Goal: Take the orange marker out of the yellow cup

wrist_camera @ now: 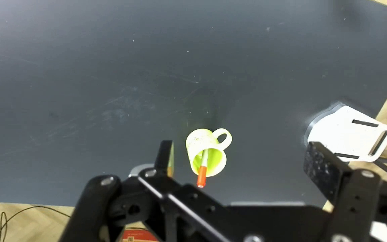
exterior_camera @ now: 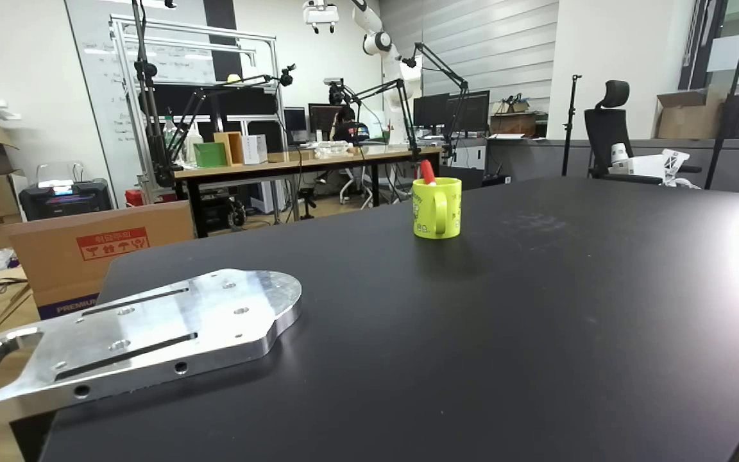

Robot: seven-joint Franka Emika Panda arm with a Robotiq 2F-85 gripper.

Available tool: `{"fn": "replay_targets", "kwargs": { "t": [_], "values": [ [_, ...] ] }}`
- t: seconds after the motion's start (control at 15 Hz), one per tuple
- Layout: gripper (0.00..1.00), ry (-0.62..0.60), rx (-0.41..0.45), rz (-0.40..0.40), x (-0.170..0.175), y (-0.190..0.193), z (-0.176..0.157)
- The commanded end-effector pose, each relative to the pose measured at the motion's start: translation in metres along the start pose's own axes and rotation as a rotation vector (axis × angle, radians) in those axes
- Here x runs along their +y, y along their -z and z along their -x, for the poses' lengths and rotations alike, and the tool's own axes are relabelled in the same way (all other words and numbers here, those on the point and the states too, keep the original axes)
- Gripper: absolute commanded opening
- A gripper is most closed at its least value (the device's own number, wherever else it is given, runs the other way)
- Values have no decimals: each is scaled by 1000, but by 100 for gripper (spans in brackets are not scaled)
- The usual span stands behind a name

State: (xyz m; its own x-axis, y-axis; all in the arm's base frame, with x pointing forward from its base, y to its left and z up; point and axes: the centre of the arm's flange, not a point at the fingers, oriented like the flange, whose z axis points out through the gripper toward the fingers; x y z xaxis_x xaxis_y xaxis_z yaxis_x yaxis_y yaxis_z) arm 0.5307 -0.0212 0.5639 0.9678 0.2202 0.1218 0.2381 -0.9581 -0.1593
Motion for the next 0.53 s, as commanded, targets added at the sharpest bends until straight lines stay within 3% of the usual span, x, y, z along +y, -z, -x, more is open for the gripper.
{"fn": "replay_targets", "kwargs": {
  "t": [0.0, 0.47],
  "values": [
    [100, 31, -48, 5, 11, 9, -73],
    [100, 118, -36, -19, 45, -26, -142]
  ]
}}
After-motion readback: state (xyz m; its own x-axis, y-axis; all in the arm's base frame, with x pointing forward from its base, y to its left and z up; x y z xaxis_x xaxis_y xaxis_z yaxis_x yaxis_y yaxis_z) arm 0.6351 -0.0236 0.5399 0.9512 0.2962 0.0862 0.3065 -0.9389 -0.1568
